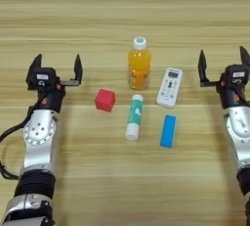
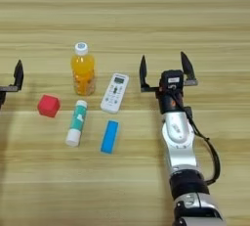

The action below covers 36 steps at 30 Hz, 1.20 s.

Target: Move the objects on the table

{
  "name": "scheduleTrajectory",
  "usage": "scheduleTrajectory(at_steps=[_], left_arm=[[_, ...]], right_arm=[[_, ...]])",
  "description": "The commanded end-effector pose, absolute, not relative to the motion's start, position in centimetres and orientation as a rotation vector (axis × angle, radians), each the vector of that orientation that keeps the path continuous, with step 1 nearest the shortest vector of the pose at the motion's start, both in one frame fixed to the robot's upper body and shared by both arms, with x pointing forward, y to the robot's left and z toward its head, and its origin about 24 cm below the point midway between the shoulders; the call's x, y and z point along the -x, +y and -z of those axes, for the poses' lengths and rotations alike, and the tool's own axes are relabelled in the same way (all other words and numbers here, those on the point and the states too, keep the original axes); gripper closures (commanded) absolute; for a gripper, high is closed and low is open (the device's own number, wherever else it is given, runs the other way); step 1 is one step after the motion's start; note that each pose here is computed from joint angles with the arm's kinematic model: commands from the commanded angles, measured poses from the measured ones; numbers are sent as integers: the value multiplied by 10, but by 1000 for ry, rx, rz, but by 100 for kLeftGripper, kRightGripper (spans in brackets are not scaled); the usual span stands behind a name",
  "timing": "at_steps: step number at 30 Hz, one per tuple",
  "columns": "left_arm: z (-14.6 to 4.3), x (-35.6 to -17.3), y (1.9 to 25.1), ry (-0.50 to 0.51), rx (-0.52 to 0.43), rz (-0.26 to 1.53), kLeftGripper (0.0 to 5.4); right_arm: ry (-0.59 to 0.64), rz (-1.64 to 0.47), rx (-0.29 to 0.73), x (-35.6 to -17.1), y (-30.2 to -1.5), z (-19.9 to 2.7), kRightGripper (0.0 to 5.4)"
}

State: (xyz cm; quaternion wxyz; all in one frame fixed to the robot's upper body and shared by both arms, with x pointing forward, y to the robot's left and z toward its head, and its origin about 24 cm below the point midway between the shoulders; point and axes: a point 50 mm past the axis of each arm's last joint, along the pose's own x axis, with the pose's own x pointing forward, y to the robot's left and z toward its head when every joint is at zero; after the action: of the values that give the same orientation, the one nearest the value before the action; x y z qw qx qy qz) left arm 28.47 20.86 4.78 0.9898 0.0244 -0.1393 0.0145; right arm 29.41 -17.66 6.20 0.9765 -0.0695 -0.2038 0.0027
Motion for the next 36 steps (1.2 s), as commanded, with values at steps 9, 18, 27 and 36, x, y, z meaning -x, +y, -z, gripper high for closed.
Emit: scheduleTrajectory(at_steps=[9, 18, 27, 36], left_arm=[[-49, -288, 200, -287, -62, -19, 0], [-48, -289, 199, -282, -61, -22, 0], [-48, -289, 197, -284, -60, -20, 0], [-48, -288, 195, -286, -62, -19, 0]], right_arm=[[-490, -91, 113, -302, -170, -92, 3], [-561, -313, 29, -305, -150, -127, 3], [-499, -508, 35, -310, -135, -137, 3], [-390, -711, 8, -315, -116, -143, 3]])
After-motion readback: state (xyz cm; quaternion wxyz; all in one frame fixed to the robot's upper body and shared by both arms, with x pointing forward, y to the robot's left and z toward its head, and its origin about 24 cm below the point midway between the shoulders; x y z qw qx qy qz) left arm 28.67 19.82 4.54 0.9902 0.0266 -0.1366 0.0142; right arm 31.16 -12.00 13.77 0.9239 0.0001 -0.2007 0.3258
